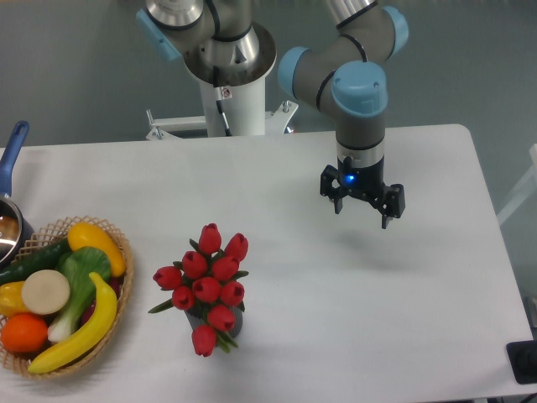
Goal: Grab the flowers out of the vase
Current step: 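Open the gripper while hovering above the table, then move the open gripper over to the red tulips in the grey vase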
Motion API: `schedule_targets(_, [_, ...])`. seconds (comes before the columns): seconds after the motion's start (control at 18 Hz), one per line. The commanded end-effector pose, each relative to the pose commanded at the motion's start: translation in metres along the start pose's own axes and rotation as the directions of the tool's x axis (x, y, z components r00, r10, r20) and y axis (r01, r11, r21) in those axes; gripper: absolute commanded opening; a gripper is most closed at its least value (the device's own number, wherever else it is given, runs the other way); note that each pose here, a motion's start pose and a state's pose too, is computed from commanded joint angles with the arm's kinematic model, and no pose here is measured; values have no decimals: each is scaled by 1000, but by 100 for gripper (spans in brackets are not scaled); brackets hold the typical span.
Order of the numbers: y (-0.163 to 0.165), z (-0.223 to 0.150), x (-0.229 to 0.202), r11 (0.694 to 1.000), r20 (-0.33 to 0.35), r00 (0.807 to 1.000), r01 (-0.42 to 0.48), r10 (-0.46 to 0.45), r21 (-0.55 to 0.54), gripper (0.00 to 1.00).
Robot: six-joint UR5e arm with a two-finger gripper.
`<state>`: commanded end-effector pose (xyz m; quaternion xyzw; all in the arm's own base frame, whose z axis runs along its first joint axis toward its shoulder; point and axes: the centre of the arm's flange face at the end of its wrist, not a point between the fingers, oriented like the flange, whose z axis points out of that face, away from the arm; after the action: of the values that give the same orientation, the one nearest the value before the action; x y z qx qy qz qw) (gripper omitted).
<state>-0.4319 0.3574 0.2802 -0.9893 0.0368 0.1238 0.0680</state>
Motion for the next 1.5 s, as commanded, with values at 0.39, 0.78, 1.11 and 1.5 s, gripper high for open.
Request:
schedule_targets(0.39, [-1,0,1,1000,-3,1000,23,-23,10,100])
schedule_targets(0.78, [-18,-4,6,973,-61,980,196,-190,119,100])
schedule_targets(1.11, [-49,-14,19,948,-85,961,274,-263,161,100])
schedule_targets(1.5, [-99,-25,38,940,-127,976,206,-177,272,100])
